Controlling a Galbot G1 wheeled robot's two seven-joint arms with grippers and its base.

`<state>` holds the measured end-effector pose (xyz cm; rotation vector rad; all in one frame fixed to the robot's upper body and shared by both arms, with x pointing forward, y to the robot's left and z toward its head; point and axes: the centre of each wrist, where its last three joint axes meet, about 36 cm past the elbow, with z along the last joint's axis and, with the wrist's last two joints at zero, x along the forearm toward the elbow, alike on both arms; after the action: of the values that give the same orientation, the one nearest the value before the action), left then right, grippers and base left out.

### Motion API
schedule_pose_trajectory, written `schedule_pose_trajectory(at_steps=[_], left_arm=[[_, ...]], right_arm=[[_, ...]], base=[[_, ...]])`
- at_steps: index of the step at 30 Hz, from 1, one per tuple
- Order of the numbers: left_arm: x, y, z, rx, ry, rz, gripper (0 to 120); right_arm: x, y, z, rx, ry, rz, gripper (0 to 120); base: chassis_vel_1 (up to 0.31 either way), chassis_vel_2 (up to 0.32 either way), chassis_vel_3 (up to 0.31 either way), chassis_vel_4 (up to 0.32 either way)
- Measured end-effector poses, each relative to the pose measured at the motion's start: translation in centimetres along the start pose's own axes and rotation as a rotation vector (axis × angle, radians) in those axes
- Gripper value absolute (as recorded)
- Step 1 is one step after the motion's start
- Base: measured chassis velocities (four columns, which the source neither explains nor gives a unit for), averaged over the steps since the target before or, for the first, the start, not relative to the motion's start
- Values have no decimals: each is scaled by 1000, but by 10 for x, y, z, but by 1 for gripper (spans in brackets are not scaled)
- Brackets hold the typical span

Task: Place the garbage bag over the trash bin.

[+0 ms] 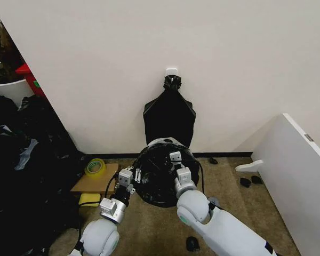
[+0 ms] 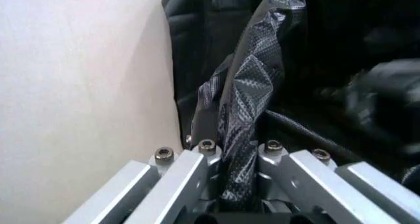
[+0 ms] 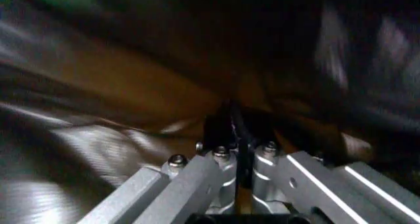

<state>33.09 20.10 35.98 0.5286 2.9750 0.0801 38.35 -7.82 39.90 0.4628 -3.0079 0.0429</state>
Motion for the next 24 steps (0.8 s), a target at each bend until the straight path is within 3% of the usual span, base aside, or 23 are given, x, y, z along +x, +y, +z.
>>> schedule_pose_trajectory(at_steps=[3,11,18,24], left_arm=[[-1,4,3,-16,-1,-8,2],[-1,7,6,-32,-10,-12,2],[3,0,-2,-25,-26,9,2],[3,0,-3,-33,-29,23,2]], right_arm=[[16,4,-12,-74,28,-23,0],[53,13,-43,-183,281,-4,0],[17,17,-23,-119,418,68,0],[-13,14,-4,-59,405,131,0]], base=[[0,0,0,0],[0,0,0,0],[0,0,0,0],[0,0,0,0]])
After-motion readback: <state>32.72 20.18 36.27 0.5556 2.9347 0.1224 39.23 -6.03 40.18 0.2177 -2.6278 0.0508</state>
